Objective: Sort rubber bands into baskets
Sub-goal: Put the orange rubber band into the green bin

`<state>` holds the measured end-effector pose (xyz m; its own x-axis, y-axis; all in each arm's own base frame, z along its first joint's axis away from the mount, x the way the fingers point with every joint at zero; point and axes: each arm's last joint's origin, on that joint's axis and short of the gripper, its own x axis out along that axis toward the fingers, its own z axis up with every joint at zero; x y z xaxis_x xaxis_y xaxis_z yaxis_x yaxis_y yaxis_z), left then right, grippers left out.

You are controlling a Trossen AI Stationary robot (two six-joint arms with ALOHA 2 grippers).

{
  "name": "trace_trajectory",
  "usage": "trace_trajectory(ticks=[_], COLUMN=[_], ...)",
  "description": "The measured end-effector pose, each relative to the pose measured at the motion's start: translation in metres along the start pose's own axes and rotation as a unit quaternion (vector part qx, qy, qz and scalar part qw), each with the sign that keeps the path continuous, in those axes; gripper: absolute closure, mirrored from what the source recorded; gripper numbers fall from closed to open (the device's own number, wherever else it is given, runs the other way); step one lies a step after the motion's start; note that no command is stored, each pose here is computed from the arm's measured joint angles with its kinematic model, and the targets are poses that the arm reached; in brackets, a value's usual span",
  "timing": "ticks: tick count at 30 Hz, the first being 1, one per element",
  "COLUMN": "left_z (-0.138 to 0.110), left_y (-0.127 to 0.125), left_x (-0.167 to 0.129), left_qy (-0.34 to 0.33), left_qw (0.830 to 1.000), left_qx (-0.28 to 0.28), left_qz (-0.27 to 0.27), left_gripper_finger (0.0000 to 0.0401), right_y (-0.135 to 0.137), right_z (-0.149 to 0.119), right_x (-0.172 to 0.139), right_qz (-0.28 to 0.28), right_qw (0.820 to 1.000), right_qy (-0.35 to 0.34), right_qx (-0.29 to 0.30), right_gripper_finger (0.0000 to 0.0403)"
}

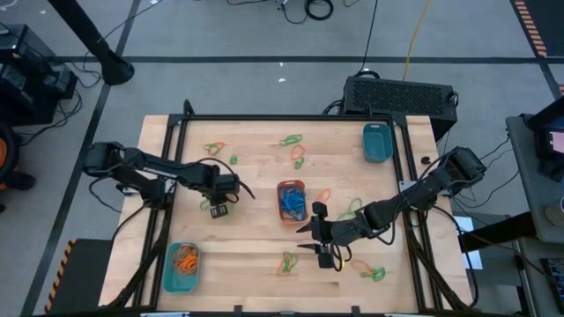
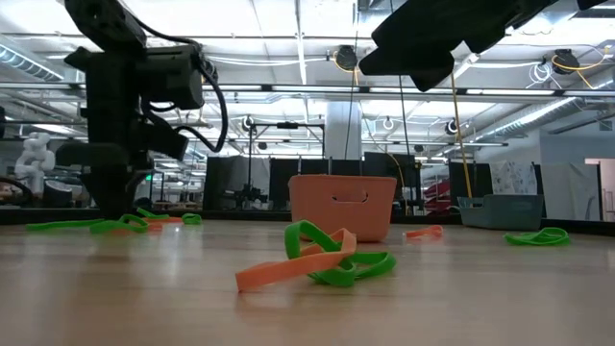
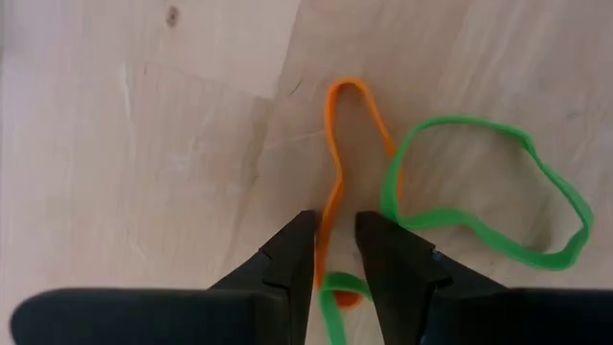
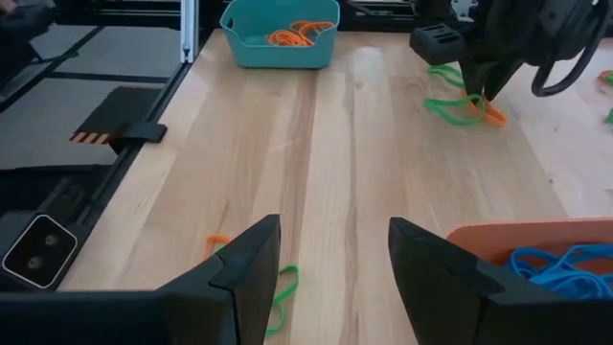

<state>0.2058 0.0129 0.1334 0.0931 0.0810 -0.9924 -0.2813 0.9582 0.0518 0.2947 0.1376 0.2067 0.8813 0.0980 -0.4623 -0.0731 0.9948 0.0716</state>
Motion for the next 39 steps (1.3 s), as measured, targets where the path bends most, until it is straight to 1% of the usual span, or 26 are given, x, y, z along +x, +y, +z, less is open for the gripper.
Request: trace_trajectory(ticks=[2,4,6,8,9,13,14,17,21,23,25,30,32,35,39], left_z=[0.0,0.001,0.001,0.001,0.001,0.001,0.001,0.011,0.014,0.016,0.016,0.01,0.01,0.01,0.003], left_y=[0.0,0.0,-0.001,-0.001,-0.001,-0.001,-0.002,-0.003,-0.004,-0.003,-0.004,-0.009,-0.016,-0.035,-0.063], left_x=[0.003,0.004,0.003,0.002,0.001,-0.004,-0.005,-0.018,-0.029,-0.035,-0.036,-0.041,-0.047,-0.062,-0.089], left_qy=[0.007,0.008,0.006,0.002,-0.002,-0.024,-0.034,-0.097,-0.131,-0.149,-0.145,-0.118,-0.106,-0.091,-0.073], left_qw=[1.0,1.0,1.0,1.0,1.0,1.0,0.999,0.993,0.983,0.978,0.979,0.985,0.99,0.995,0.996], left_qx=[0.005,0.013,0.014,0.015,0.016,0.017,0.018,0.015,0.014,0.01,0.012,0.003,0.004,0.033,0.055], left_qz=[0.002,0.002,0.001,-0.003,-0.003,0.005,0.011,0.059,0.129,0.144,0.145,0.13,0.09,0.023,-0.018], left_gripper_finger=[0.0306,0.0315,0.034,0.0378,0.0388,0.0396,0.0397,0.0398,0.0399,0.0399,0.04,0.04,0.04,0.04,0.0401], right_y=[0.0,0.0,0.0,0.0,0.0,0.0,0.0,0.0,0.0,0.0,0.0,0.0,0.0,0.0,0.0], right_z=[0.0,0.0,0.0,0.0,0.0,0.0,0.0,0.0,0.0,0.0,0.0,-0.001,-0.001,-0.001,0.0], right_x=[0.0,0.0,0.0,0.0,0.0,0.0,0.0,0.0,0.0,0.0,0.0,0.0,0.0,0.0,0.0], right_qz=[0.0,0.0,0.0,0.0,0.0,0.0,0.0,0.0,0.0,0.0,0.0,-0.001,-0.001,-0.001,-0.001], right_qw=[1.0,1.0,1.0,1.0,1.0,1.0,1.0,1.0,1.0,1.0,1.0,1.0,1.0,1.0,1.0], right_qy=[0.0,0.0,0.0,0.0,0.0,0.0,0.0,0.0,0.001,0.001,0.001,0.003,0.003,0.003,0.0], right_qx=[0.0,0.0,0.0,0.0,0.0,0.0,0.0,-0.001,-0.002,-0.002,-0.001,-0.001,-0.001,-0.001,0.001], right_gripper_finger=[0.0216,0.0216,0.0216,0.0216,0.0216,0.0216,0.0216,0.0216,0.0216,0.0216,0.0216,0.0216,0.0216,0.0216,0.0216])
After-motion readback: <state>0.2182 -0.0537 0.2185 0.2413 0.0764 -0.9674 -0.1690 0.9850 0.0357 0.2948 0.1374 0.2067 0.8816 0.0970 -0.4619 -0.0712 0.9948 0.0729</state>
